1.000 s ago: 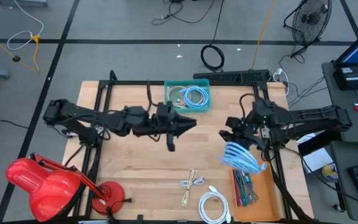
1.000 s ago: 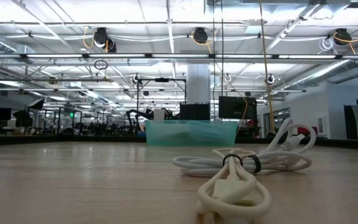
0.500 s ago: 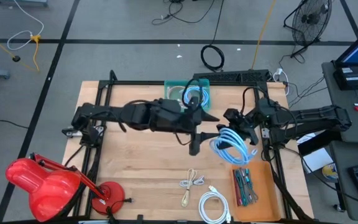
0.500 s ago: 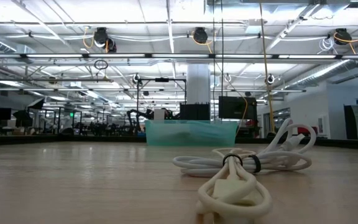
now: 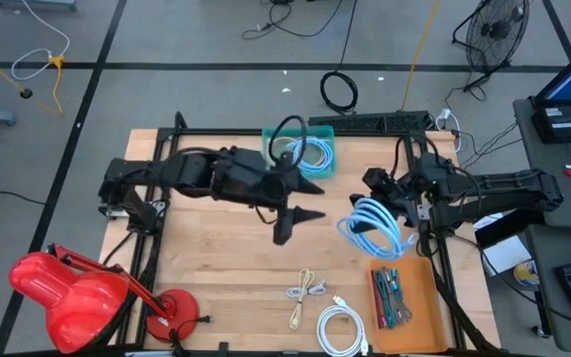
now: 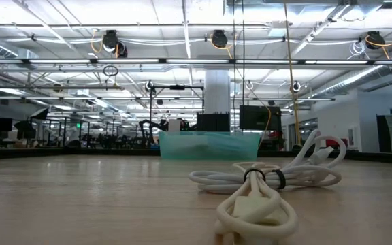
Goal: Pick & Place USB Port
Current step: Put the blue display cable into the blue bin
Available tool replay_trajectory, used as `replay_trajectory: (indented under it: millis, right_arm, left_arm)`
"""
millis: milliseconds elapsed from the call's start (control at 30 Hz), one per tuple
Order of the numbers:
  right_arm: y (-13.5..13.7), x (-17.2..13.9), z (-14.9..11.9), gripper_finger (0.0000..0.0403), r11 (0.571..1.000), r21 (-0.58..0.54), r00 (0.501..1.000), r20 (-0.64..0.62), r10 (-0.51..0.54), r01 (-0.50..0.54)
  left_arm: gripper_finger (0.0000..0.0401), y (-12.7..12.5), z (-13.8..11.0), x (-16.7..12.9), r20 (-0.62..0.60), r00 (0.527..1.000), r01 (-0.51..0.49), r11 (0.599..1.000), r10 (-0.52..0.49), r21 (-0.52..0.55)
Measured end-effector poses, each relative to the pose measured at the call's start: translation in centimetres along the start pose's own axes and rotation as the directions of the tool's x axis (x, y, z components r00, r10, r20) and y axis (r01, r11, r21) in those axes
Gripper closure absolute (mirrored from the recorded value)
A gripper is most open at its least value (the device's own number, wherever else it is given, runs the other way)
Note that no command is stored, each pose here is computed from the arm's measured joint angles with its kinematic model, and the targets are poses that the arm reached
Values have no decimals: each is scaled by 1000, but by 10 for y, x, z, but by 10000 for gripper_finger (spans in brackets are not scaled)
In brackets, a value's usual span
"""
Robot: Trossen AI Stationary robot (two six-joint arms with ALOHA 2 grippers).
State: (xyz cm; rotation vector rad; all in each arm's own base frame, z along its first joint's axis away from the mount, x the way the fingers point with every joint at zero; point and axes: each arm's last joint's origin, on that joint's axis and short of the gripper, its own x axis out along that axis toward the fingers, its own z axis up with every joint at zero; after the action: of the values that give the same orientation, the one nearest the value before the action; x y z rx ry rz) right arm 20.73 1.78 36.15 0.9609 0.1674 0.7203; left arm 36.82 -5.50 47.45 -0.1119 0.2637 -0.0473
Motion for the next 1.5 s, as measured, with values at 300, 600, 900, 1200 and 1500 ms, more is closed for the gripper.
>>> replay_trajectory:
  millis: [300, 600, 900, 1200, 1500]
  right_arm:
    - [-4, 1, 3, 374, 997, -22, 991, 114, -77, 80]
    - [-5, 2, 3, 374, 995, -29, 985, 145, -95, 100]
    - [1, 12, -3, 374, 998, 17, 998, 1, 55, -55]
    - [6, 18, -8, 374, 992, 13, 991, -43, 123, -123]
    - [6, 18, -10, 374, 990, 22, 985, -100, 141, -140]
  left_arm:
    - [158, -20, 5, 13, 146, 989, -40, 999, 36, 24]
    - [158, -17, -5, 30, 132, 978, -167, 986, 163, 21]
    - [158, -8, -2, 39, 176, 977, -128, 991, 118, 47]
    - [158, -4, 0, 54, 252, 968, -25, 999, 13, 45]
    - [158, -2, -3, 61, 231, 971, 70, 998, -68, 1]
